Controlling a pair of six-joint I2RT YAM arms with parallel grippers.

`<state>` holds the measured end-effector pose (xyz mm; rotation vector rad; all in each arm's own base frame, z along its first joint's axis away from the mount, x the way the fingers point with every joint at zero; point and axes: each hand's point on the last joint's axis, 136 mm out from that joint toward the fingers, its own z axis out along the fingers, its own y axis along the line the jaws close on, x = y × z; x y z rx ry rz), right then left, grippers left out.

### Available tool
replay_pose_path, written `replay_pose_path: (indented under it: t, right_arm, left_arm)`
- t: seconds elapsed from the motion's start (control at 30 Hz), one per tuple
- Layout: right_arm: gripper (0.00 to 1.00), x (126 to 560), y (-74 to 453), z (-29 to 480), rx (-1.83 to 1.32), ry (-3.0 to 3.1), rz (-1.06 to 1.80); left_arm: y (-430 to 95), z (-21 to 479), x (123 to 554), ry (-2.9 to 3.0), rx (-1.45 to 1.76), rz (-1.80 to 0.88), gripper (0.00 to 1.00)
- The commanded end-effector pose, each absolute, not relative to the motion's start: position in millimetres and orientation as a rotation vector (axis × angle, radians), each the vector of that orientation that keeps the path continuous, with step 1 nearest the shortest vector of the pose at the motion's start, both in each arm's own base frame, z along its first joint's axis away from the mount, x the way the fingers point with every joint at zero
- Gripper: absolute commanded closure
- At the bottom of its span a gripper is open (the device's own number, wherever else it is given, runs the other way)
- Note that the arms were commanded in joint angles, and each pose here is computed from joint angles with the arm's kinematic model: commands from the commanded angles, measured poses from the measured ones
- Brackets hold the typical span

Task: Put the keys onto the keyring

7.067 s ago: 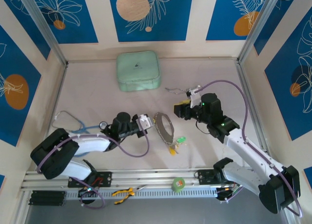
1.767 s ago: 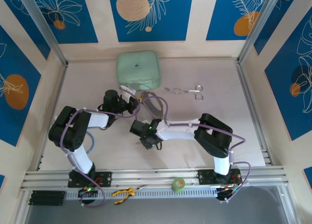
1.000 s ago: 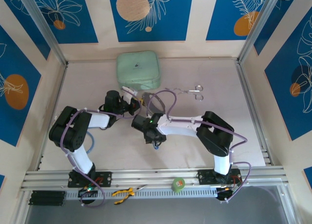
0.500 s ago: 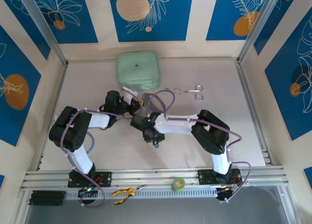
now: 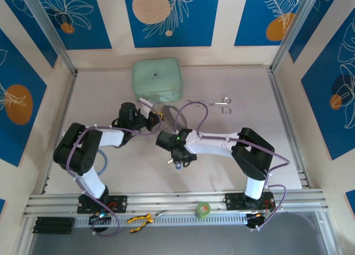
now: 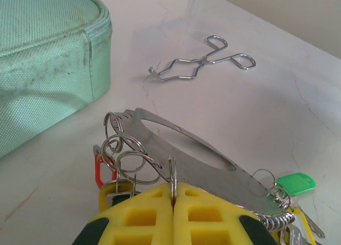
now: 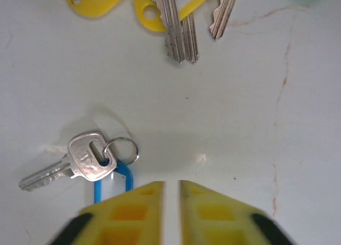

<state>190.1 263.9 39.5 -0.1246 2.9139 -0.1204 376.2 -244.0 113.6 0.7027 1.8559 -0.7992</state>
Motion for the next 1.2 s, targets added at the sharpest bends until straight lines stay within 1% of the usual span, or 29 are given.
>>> replay_pose_path:
  t: [0.0,0.03,0.13,0.27,0.4,0.47,0.57,0.73,0.87,1.0,1.17]
  right_arm:
    - [0.65,190.7,260.9,44.9,-0.095,2.91,-0.083]
    - [0.58,191.9,265.7,44.9,-0.08,2.908,-0.056]
    - [0.49,196.9,276.7,41.8,-0.018,2.902,-0.024]
    - [0.47,201.0,286.1,29.5,-0.029,2.918,-0.042]
    - [0.47,201.5,284.0,19.5,-0.032,2.943,-0.054]
    - [0.49,202.6,285.7,17.5,-0.034,2.952,-0.038]
    - [0.54,204.3,286.7,15.6,-0.036,2.955,-0.035]
    - [0.7,205.8,279.1,17.1,-0.041,2.942,-0.089]
    - [0.79,206.0,268.7,22.1,-0.054,2.926,-0.135]
    - [0.83,200.4,248.8,23.4,-0.061,2.927,-0.202]
    - [0.83,190.4,205.2,24.4,-0.015,2.941,-0.305]
  left_arm:
    - [-251.6,129.7,371.2,1.792,0.747,-0.803,1.0]
    - [-251.6,130.1,371.2,1.791,0.747,-0.801,1.0]
    - [-252.3,129.2,371.6,1.794,0.745,-0.801,1.0]
    - [-254.1,129.5,369.5,1.793,0.752,-0.803,1.0]
    - [-253.9,130.9,369.3,1.791,0.757,-0.797,1.0]
    - [-253.8,131.5,370.3,1.789,0.756,-0.796,1.0]
    - [-254.8,130.4,370.8,1.791,0.753,-0.8,1.0]
    - [-255.4,130.0,370.8,1.791,0.756,-0.799,1.0]
    - [-255.1,129.8,371.1,1.792,0.757,-0.796,1.0]
    - [-256.3,130.4,371.3,1.791,0.76,-0.8,1.0]
    - [-257.1,132.2,370.9,1.787,0.765,-0.802,1.0]
